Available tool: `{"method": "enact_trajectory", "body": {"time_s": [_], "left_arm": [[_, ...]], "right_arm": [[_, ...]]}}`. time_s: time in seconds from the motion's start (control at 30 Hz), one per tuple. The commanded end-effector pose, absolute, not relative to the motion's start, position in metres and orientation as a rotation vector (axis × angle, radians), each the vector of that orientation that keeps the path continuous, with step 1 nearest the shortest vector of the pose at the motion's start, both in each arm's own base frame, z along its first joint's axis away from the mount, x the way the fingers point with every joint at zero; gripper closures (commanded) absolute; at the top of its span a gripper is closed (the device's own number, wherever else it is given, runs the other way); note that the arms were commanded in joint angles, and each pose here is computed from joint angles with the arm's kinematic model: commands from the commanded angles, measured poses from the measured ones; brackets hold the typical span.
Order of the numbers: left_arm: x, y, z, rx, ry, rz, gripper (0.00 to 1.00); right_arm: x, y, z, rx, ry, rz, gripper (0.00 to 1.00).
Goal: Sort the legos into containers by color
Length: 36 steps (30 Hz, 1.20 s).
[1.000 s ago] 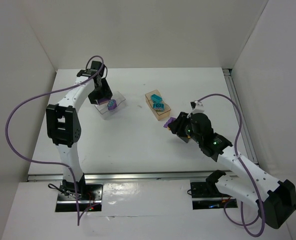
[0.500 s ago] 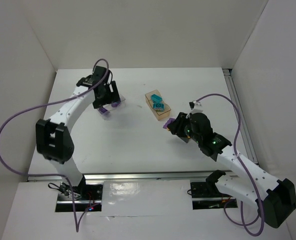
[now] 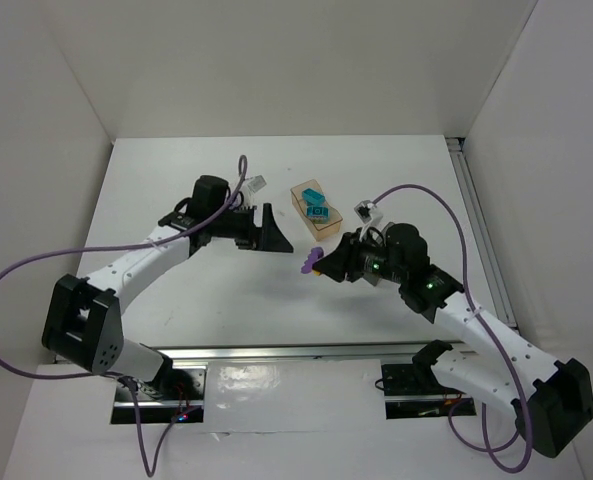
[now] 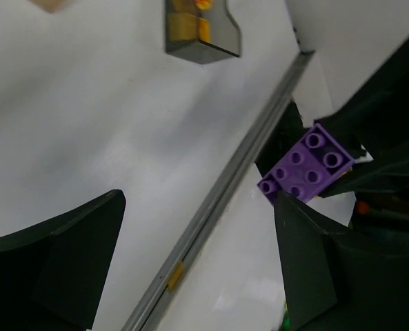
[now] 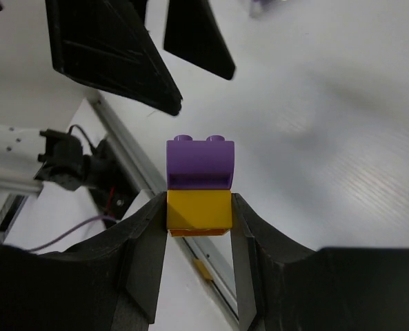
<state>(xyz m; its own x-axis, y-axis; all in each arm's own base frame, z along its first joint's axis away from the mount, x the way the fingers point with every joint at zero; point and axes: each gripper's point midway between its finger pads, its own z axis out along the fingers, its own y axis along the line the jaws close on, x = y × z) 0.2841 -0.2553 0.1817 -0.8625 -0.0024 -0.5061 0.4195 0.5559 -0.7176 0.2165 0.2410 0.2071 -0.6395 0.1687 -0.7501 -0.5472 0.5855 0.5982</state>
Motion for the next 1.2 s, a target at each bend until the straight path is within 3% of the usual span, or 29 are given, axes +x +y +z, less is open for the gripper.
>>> {"method": "enact_trajectory", "body": {"time_s": [0.0,0.43,0.77,0.97,1.03,1.07,1.17], "left_arm": [[0.257,-0.28,0.231,0.663,2.034,-1.442,0.04],[0.21,-0.297,0.254,1.007,1.788,-1.558,0.04],[0.209,-0.306,0.237,1.037,1.852,-1.569,0.1],[0.205,-0.308,0.243,1.052,1.823,-1.621,0.33],[0.203,-0.31,0.244,1.059,1.816,-1.628,0.48],[0.201,-0.31,0.245,1.066,1.811,-1.639,0.64],[0.202,-0.31,0.248,1.067,1.81,-1.638,0.84]], "right_arm": [[0.195,0.26,0.235,-0.529,1.846,1.273,0.67],[0.179,0.276,0.248,-0.696,1.781,1.417,0.67],[0.177,0.279,0.26,-0.737,1.744,1.447,0.67],[0.18,0.281,0.258,-0.742,1.75,1.442,0.67],[0.181,0.282,0.256,-0.739,1.76,1.443,0.67],[0.18,0.281,0.253,-0.743,1.77,1.438,0.67],[0.183,0.282,0.252,-0.732,1.783,1.43,0.67]]}}
